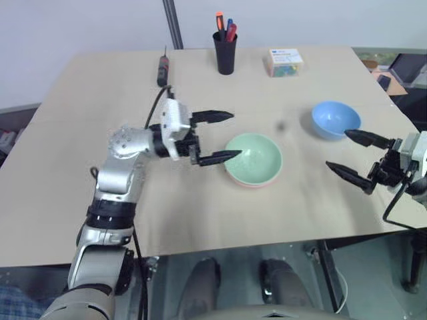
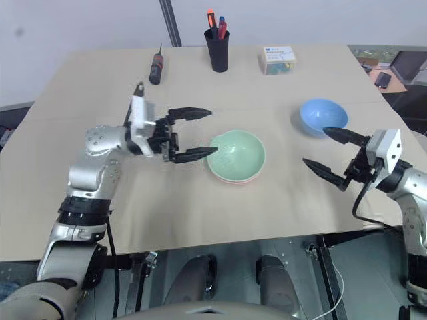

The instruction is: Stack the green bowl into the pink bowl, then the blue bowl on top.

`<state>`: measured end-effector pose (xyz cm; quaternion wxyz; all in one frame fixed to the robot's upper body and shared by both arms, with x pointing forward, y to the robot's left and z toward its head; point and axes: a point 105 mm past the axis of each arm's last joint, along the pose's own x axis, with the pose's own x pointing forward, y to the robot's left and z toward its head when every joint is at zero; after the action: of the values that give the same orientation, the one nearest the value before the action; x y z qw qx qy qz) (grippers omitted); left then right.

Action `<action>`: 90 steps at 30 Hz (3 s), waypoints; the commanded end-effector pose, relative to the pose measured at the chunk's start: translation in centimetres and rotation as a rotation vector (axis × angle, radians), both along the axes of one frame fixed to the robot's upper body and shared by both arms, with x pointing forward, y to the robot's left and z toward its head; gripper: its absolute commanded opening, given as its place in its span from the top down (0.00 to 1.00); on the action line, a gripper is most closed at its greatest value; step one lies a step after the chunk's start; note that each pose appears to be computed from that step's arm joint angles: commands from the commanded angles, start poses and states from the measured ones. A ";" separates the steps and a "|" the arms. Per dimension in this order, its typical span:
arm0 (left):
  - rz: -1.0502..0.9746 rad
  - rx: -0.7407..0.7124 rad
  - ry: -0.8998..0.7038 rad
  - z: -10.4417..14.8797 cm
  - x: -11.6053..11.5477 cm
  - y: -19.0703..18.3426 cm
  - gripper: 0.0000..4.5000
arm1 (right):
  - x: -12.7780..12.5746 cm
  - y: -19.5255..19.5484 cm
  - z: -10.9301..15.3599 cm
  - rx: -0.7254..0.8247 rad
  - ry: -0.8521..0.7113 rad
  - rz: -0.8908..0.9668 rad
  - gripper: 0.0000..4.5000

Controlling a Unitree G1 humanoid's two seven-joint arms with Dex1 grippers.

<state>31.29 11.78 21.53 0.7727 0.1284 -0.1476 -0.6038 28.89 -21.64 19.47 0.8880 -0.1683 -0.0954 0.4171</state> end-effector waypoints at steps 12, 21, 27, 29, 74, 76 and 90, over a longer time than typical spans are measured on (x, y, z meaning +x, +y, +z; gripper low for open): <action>0.144 -0.142 0.103 -1.1 -3.0 7.8 0.02 | 9.6 -1.3 -1.4 -0.265 0.109 -0.170 0.00; 0.113 -0.141 0.118 -2.1 -5.3 8.2 0.02 | 13.1 -2.0 -3.3 -0.346 0.226 -0.244 0.00; 0.117 -0.134 0.152 -2.7 -6.1 8.2 0.00 | 13.5 -1.2 -3.8 -0.381 0.251 -0.215 0.56; 0.119 -0.135 0.152 -2.7 -6.2 8.2 0.00 | 13.5 -1.1 -3.9 -0.386 0.252 -0.206 0.75; 0.093 -0.090 0.187 -3.6 -4.2 8.4 0.00 | -3.3 16.5 3.5 -0.458 -0.038 0.550 0.98; 0.092 -0.089 0.186 -3.7 -4.2 8.4 0.00 | -3.3 16.5 3.4 -0.460 -0.029 0.547 0.91; 0.103 -0.092 0.198 -4.0 -4.2 8.3 0.00 | -1.7 14.6 4.3 -0.354 -0.013 0.399 0.11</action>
<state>27.21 20.20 17.10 0.8187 0.0272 -0.0853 -0.5672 26.59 -5.85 22.05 0.7157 -0.3154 -0.0322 0.6222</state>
